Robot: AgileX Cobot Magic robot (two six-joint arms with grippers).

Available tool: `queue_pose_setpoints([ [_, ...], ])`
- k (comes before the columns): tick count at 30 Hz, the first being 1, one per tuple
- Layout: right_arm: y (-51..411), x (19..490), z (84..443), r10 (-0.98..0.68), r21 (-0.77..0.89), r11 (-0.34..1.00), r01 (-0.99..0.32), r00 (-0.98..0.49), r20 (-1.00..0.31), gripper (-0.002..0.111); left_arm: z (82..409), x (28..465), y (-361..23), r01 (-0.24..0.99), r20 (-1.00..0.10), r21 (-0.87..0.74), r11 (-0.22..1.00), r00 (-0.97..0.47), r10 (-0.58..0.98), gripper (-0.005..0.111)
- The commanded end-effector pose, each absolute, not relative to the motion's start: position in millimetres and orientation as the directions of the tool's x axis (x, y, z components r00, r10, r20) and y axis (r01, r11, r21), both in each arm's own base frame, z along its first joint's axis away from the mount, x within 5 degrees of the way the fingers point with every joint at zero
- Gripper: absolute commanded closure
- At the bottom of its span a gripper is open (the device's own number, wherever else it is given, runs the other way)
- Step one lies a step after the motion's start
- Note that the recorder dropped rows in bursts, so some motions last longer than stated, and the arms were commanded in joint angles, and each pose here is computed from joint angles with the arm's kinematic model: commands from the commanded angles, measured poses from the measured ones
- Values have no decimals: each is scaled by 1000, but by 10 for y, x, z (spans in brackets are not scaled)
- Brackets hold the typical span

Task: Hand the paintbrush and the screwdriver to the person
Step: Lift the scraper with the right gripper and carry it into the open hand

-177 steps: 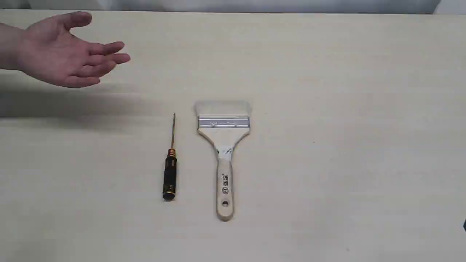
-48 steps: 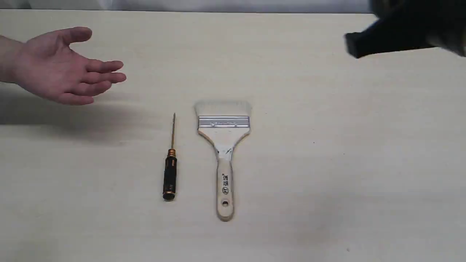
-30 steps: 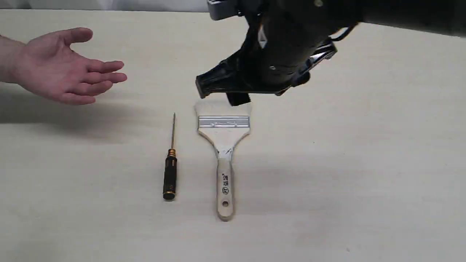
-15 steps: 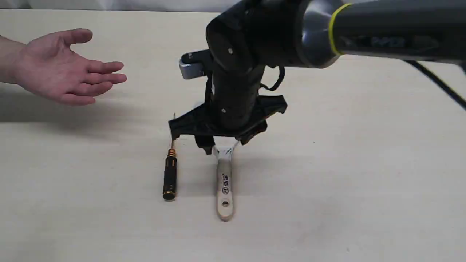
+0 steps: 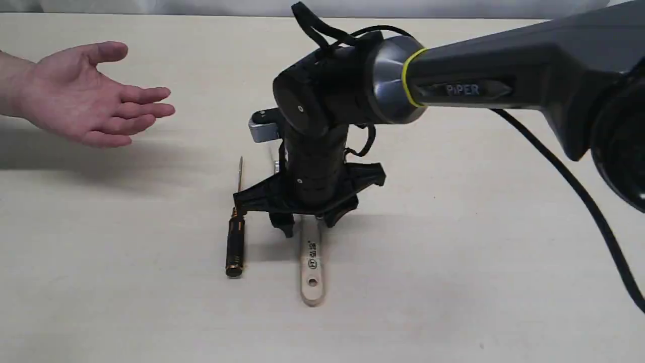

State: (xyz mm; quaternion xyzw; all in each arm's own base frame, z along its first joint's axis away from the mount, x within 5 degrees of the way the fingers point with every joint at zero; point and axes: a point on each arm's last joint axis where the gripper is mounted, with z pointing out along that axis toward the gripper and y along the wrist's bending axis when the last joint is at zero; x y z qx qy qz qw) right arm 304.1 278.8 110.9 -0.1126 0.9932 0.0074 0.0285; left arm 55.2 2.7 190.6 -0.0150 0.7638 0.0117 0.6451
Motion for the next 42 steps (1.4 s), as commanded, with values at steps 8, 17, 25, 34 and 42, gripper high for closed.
queue_pose_setpoints([
  [8, 2796, 3131, 885, -263, -19, 965, -263, -954, -143, 89, 1903, 552, 22, -29, -986, -7, 1000, -164, -12, 107],
  [17, 2763, 3125, 895, -311, -57, 950, -306, -942, -126, 104, 1905, 552, 21, -29, -987, -7, 1000, -162, -12, 107],
  [25, 2853, 3022, 1304, -385, -64, 923, -380, -902, -195, 104, 1905, 552, 21, -29, -987, -7, 1000, -162, -12, 107],
  [34, 2950, 2712, 2282, -446, -15, 877, -480, -802, -398, 104, 1905, 552, 21, -29, -987, -7, 1000, -162, -12, 107],
  [42, 2974, 2523, 3017, -358, 110, 828, -550, -670, -651, 104, 1906, 552, 22, -29, -987, -5, 1000, -161, -10, 107],
])
